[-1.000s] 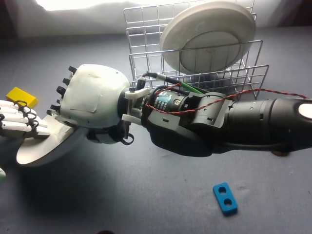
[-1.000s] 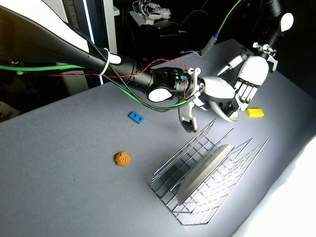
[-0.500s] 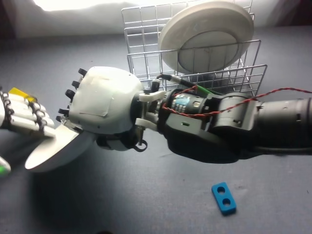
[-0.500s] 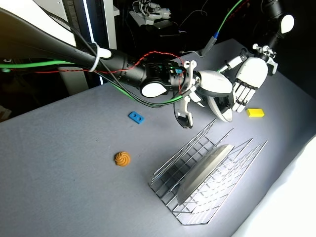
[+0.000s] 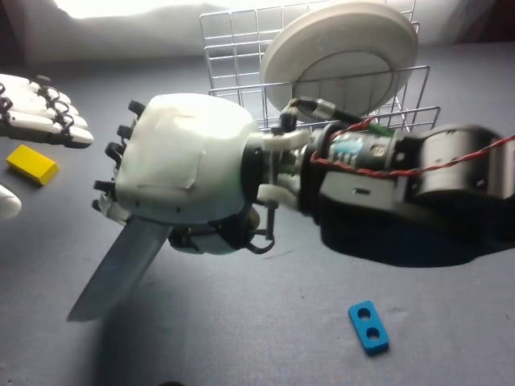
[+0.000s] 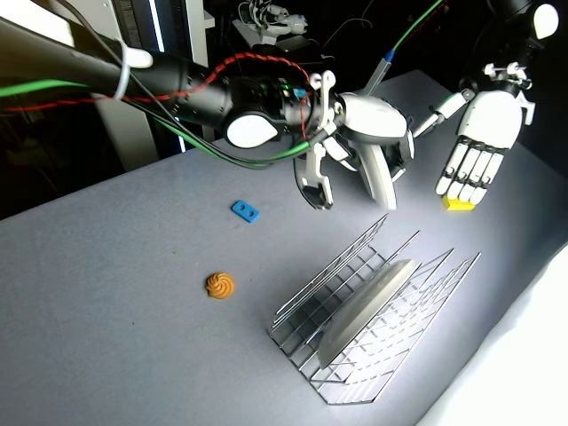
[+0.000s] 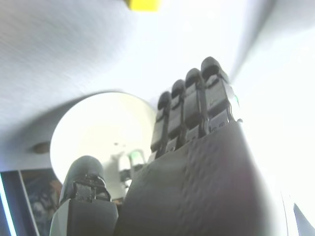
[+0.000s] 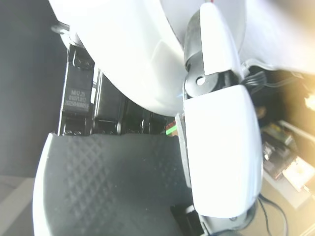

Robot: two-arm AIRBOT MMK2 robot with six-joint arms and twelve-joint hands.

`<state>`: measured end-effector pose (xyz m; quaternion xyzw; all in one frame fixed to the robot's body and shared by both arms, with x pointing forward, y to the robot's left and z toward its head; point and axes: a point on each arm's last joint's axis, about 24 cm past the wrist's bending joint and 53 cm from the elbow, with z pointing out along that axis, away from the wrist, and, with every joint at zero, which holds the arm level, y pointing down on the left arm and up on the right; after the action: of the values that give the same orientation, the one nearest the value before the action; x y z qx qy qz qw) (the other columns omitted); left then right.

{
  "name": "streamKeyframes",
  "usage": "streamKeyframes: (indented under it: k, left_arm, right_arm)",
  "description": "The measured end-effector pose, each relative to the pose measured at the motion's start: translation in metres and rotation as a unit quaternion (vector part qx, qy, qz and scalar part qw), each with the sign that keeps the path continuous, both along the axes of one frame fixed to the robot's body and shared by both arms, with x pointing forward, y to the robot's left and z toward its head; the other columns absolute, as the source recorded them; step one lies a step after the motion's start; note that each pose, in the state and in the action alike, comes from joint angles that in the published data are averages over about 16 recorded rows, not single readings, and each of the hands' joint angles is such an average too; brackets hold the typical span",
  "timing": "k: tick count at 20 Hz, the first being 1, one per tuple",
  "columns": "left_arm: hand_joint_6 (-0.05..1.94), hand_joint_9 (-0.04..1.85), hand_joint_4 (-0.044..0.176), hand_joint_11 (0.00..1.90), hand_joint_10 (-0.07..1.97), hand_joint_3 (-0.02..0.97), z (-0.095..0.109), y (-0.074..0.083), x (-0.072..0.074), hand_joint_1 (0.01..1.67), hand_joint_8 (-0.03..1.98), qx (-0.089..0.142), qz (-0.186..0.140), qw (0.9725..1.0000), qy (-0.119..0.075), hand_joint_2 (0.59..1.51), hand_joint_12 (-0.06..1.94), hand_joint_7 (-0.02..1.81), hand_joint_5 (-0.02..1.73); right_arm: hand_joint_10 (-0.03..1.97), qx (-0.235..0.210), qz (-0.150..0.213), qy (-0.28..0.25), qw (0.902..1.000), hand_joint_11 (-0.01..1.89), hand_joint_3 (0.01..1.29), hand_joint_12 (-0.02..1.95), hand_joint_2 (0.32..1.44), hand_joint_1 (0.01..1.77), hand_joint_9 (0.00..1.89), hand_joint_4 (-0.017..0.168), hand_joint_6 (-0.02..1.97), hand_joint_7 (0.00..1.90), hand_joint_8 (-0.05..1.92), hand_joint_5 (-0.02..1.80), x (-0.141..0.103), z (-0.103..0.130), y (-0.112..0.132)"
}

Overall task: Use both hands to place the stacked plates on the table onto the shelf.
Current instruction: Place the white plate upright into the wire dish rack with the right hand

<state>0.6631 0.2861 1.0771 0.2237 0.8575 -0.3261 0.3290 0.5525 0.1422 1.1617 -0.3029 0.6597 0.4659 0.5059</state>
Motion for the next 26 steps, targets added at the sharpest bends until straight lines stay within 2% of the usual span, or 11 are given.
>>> streamKeyframes:
  k: [5, 10, 13, 19, 26]
  left_arm:
    - [0.02, 0.07, 0.004, 0.02, 0.01, 0.02, 0.014, -0.002, 0.001, 0.01, 0.01, -0.009, -0.004, 0.9999, -0.008, 1.157, 0.12, 0.09, 0.09]
    - [0.02, 0.07, 0.004, 0.02, 0.01, 0.02, 0.019, -0.002, -0.001, 0.01, 0.01, -0.011, -0.008, 0.9999, -0.01, 1.158, 0.11, 0.09, 0.09]
    - [0.02, 0.07, 0.004, 0.02, 0.01, 0.02, 0.021, -0.003, -0.002, 0.01, 0.01, -0.012, -0.011, 0.9998, -0.01, 1.159, 0.11, 0.09, 0.09]
    - [0.02, 0.06, 0.004, 0.02, 0.01, 0.02, 0.023, -0.006, -0.005, 0.02, 0.01, -0.012, -0.017, 0.9997, -0.01, 1.16, 0.07, 0.08, 0.09]
    - [0.02, 0.06, 0.003, 0.02, 0.01, 0.02, 0.024, -0.008, -0.008, 0.01, 0.01, -0.014, -0.021, 0.9996, -0.01, 1.162, 0.03, 0.08, 0.08]
  right_arm:
    - [0.24, 0.01, 0.008, 0.011, 0.9999, 0.83, 0.01, 1.15, 1.03, 1.19, 1.22, -0.003, 1.08, 1.06, 0.88, 0.88, -0.012, 0.035, -0.015]
    - [0.22, 0.03, 0.012, 0.039, 0.9987, 0.82, 0.01, 1.17, 1.03, 1.19, 1.22, -0.003, 1.09, 1.05, 0.89, 0.88, -0.015, 0.066, -0.033]
    - [0.31, 0.045, 0.005, 0.074, 0.9962, 0.82, 0.01, 1.17, 1.03, 1.19, 1.2, -0.003, 1.09, 1.05, 0.89, 0.88, -0.009, 0.08, -0.044]
    - [0.43, 0.067, -0.044, 0.159, 0.9839, 0.83, 0.01, 1.16, 1.03, 1.2, 1.16, -0.003, 1.08, 1.05, 0.86, 0.88, 0.023, 0.089, -0.071]
    - [0.56, 0.105, -0.127, 0.24, 0.9568, 0.83, 0.01, 1.18, 1.03, 1.22, 1.1, -0.005, 1.09, 1.05, 0.85, 0.88, 0.065, 0.098, -0.105]
